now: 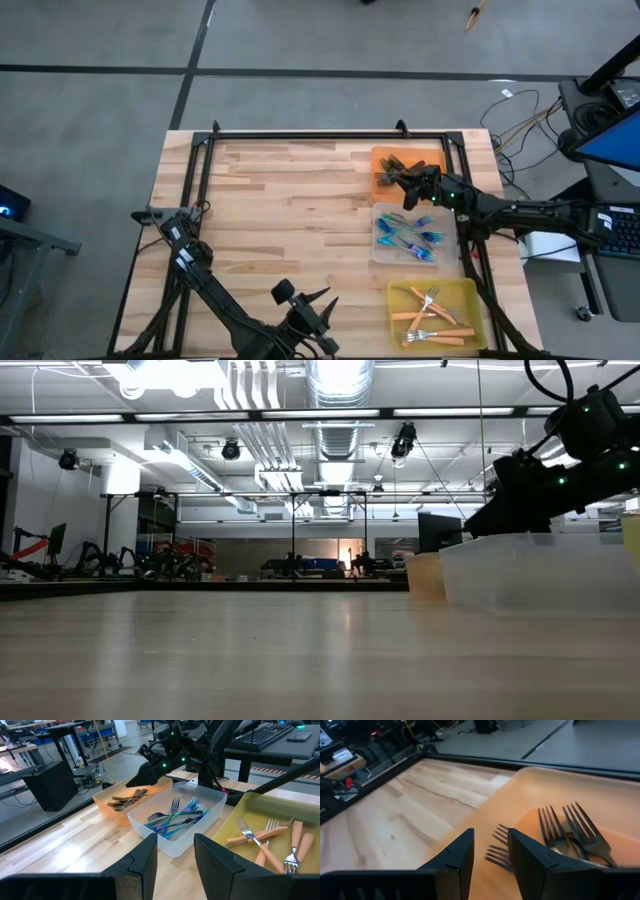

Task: Sort silverware by color (type)
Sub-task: Return to Home Position

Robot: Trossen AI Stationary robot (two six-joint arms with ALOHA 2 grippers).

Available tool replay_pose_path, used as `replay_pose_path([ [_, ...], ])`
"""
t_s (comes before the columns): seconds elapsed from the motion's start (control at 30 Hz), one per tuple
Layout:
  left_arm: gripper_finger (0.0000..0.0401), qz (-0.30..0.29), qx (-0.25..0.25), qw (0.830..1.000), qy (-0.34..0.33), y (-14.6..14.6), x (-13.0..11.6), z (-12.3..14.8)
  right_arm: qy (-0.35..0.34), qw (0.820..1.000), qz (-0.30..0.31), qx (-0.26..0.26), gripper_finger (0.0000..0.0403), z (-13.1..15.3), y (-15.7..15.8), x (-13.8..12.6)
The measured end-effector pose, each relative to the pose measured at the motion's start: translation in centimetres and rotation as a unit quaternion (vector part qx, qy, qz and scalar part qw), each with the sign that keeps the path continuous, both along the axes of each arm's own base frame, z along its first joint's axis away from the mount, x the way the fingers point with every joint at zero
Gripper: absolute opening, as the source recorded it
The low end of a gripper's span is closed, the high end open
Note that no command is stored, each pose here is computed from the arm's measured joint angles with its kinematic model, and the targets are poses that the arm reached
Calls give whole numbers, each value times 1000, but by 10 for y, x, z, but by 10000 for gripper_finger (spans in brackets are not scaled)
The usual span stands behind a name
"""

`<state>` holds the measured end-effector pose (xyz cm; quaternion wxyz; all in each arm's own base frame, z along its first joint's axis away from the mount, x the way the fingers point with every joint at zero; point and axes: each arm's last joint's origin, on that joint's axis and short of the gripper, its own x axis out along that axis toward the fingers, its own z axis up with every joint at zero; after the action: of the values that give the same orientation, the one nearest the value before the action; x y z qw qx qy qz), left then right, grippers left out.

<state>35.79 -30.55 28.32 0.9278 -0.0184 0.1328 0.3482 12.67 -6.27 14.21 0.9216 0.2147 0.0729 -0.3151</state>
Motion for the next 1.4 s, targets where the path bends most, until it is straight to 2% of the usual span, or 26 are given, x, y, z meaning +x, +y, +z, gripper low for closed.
replay_pose_path([
  [0.73, 110, 1, 5, 1000, 6, 1, 0, -1, 10, 1000, -15, -14, 109, -3, -1, -2],
  [0.83, 110, 6, 21, 1000, 9, 5, 3, -2, 11, 1000, -15, -14, 109, -3, -1, -2],
  [0.93, 110, 18, 49, 999, 13, 15, 10, -1, 11, 1000, -15, -15, 109, -3, -1, -2],
  [1.03, 110, 22, 74, 996, 52, 28, 20, -2, 11, 1000, -15, -15, 109, -3, -1, -2],
  [1.2, 110, 20, 83, 988, 129, 53, 38, -6, 11, 1000, -15, -15, 109, -3, -1, -2],
  [1.4, 110, 46, 117, 977, 170, 86, 56, -7, 11, 1000, -15, -15, 109, -3, -1, -2],
])
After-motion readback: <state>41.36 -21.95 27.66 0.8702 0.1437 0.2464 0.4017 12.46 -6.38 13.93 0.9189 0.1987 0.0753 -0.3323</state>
